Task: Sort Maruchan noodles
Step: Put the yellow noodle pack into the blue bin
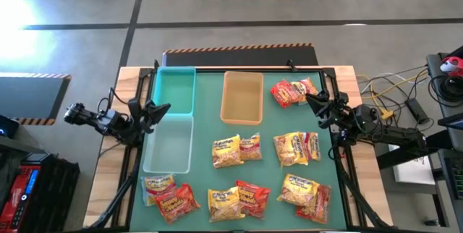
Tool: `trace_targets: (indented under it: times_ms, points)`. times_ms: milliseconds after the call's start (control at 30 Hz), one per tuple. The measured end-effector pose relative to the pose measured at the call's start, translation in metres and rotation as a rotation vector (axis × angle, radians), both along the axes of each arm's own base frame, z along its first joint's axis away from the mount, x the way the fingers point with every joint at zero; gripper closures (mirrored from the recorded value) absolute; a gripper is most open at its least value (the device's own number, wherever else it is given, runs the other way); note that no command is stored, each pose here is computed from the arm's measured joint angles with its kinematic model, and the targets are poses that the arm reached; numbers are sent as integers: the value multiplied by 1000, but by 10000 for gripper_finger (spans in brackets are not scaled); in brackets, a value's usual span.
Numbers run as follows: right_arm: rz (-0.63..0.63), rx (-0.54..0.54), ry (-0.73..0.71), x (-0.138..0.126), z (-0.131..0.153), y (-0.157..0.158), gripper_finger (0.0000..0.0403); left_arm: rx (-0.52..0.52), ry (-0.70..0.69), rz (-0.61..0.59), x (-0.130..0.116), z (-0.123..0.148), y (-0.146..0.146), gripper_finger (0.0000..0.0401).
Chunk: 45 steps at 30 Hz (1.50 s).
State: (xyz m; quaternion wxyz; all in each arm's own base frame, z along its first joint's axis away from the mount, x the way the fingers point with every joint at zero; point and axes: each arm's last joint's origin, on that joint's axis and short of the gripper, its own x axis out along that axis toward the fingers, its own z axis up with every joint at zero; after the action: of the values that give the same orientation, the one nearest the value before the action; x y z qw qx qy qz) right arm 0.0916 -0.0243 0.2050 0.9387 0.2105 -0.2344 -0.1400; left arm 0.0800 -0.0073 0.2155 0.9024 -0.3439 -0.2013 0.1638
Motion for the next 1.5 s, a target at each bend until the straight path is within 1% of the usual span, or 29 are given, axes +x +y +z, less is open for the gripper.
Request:
trace_targets:
  times_ms: [100, 300, 433, 567, 700, 800, 933, 1100, 1233, 1333, 1433, 1500]
  points:
    - [0, 0, 0, 0, 0, 0, 319, -16, -18, -5, 0, 1, 0, 401]
    - [0, 0, 0, 0, 0, 0, 319, -9, -13, -4, 0, 1, 0, 401]
    - [0, 0, 0, 0, 0, 0, 319, -4, -25, -25, 0, 2, 0, 401]
    - [0, 0, 0, 0, 0, 0, 319, 11, -8, -25, -1, 14, 0, 401]
    - [0, 0, 0, 0, 0, 0, 319, 64, 125, -25, 3, 29, -2, 401]
    - [0, 0, 0, 0, 0, 0, 319, 70, 218, -31, 10, 39, -4, 401]
    - [0, 0, 0, 0, 0, 0, 319, 90, 320, -34, 26, 48, -10, 401]
    - [0, 0, 0, 0, 0, 0, 319, 114, 404, -36, 49, 61, -18, 401]
    - [0, 0, 0, 0, 0, 0, 319, 136, 516, -35, 65, 68, -24, 401]
    - [0, 0, 0, 0, 0, 0, 319, 124, 598, -29, 77, 71, -28, 401]
    - [0, 0, 0, 0, 0, 0, 319, 80, 662, -20, 87, 71, -31, 401]
    - [0, 0, 0, 0, 0, 0, 319, 51, 677, -15, 94, 71, -33, 401]
